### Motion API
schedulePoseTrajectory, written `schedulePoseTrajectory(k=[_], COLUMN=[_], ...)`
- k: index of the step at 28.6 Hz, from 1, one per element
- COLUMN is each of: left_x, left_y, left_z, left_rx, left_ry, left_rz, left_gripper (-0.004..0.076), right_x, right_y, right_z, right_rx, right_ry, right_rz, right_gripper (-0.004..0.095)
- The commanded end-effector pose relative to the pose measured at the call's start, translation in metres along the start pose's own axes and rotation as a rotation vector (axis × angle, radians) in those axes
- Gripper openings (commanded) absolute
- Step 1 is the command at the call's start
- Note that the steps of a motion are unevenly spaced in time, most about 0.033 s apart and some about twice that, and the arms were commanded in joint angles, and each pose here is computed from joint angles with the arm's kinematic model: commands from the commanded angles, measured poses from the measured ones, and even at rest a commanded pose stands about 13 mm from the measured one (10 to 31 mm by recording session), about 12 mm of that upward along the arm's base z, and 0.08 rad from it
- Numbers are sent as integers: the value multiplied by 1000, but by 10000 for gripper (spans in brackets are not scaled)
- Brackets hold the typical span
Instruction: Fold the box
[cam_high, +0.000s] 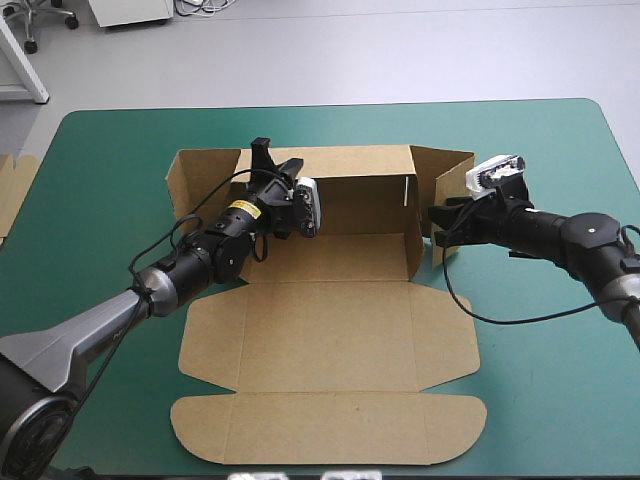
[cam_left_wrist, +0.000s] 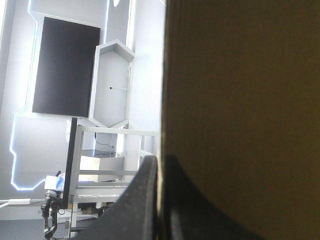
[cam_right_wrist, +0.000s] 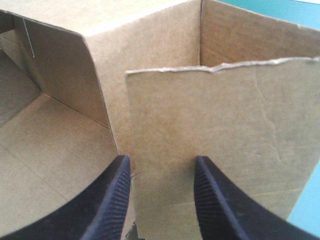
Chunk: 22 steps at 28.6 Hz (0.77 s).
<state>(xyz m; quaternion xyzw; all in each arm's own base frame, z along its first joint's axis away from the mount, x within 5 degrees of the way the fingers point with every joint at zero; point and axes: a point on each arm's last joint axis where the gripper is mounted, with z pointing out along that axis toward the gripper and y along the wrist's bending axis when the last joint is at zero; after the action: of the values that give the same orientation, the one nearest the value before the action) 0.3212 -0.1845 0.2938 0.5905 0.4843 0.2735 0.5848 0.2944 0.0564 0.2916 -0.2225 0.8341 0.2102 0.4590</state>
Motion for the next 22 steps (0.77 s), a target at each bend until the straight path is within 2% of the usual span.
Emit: schedulePoseTrajectory(k=[1,5,9,14,18,22], left_x=[-7,-7,-6,-6,-6,-6], left_y=[30,30,30,29,29,29], left_z=[-10,-10,-10,-10,-10,-10], left_rx=[-156,-156,-156,-154,-154,-154], left_ry=[-17,-15,-13,-12,-12,-12], left_rz=[-35,-39,-47,-49,-49,-49], left_gripper=[-10,-10,-10,-10,-10,-10], right_x=[-30,-56,-83,-119,-140,-148], right_y=[3,0,-1,-8,-26,-57], right_z=[-28,-54,-75,-87,-75,-33], right_rx=[61,132,155,214,246,215], right_ry=[-78,-87,-88,-111,-76,30], right_rz=[5,86,181,173,199,271], right_gripper=[401,401,401,364,301,297])
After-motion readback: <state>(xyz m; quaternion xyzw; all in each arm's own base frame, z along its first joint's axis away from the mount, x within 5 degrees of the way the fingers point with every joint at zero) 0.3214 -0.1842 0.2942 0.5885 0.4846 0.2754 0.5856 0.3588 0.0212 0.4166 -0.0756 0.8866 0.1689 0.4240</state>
